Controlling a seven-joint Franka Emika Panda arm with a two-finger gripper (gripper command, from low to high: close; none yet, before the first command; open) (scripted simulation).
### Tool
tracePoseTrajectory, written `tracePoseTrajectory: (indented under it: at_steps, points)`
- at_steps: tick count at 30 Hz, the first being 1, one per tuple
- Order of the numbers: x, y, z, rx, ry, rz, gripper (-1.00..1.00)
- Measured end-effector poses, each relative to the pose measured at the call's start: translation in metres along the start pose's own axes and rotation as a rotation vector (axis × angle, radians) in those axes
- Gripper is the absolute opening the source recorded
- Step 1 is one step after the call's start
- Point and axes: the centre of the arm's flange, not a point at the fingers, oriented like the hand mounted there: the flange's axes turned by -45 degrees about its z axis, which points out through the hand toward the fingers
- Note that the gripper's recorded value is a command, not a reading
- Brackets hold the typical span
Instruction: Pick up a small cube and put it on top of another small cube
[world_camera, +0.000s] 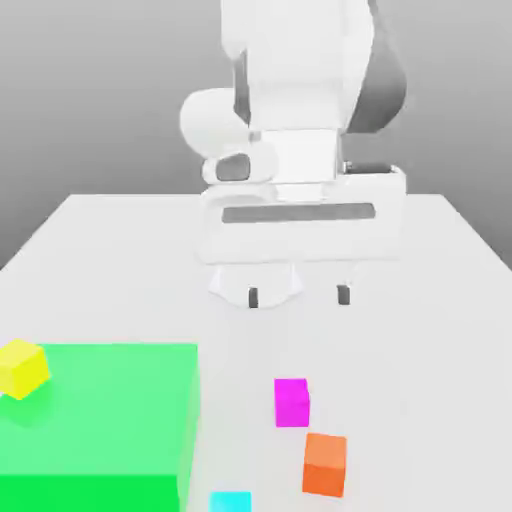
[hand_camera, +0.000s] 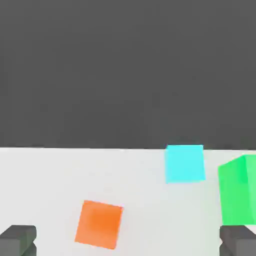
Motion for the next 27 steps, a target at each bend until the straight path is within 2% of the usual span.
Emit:
tracePoseTrajectory:
  at_steps: [4,11,12,19,27]
  points:
    - [-0.063,-0.003,0.078,-0.015,-0.150,-0.007,0.00]
    - [-0.081,-0.003,0.140,-0.017,-0.172,-0.009,0.00]
    - [-0.083,-0.003,0.146,-0.016,-0.172,-0.009,-1.00]
    - [-0.083,-0.003,0.146,-0.017,-0.171,-0.009,-1.00]
    - [-0.068,0.001,0.086,-0.019,-0.171,0.001,-1.00]
